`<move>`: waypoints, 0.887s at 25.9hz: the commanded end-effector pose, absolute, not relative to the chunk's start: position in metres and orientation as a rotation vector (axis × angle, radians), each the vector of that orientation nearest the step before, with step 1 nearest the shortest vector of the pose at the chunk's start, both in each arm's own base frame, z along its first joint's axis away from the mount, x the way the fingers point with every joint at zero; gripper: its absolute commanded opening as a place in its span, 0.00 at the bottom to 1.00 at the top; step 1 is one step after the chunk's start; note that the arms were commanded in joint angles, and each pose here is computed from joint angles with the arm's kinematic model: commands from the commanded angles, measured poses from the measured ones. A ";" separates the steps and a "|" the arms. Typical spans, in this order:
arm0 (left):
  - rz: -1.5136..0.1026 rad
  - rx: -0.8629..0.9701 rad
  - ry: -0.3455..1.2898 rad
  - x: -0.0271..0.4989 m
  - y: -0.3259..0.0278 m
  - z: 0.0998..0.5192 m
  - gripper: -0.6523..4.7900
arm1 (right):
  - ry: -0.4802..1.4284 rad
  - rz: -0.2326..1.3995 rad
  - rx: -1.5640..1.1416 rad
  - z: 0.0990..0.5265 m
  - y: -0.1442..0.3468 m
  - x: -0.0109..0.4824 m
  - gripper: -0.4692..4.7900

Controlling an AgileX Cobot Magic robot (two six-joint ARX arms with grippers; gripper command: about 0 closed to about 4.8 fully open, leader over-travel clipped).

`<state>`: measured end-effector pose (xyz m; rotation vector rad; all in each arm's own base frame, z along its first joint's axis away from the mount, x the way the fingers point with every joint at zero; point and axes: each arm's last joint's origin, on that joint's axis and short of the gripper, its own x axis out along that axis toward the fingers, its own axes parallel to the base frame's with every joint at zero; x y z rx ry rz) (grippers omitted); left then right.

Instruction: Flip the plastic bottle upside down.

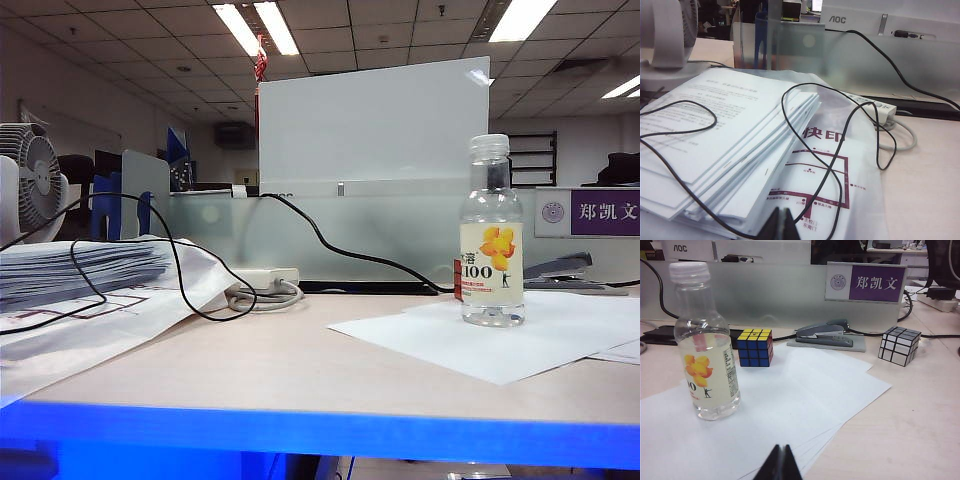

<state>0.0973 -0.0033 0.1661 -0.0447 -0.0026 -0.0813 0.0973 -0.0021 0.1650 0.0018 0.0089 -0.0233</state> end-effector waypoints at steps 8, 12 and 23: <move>-0.085 -0.067 -0.015 0.097 -0.003 0.168 0.11 | -0.002 -0.025 -0.001 0.164 -0.002 0.098 0.07; -0.092 -0.105 -0.012 0.097 -0.004 0.168 0.12 | -0.002 -0.025 -0.001 0.164 -0.002 0.098 0.07; -0.824 -0.194 0.061 0.088 -0.025 0.169 0.11 | -0.003 -0.016 0.000 0.164 -0.002 0.098 0.07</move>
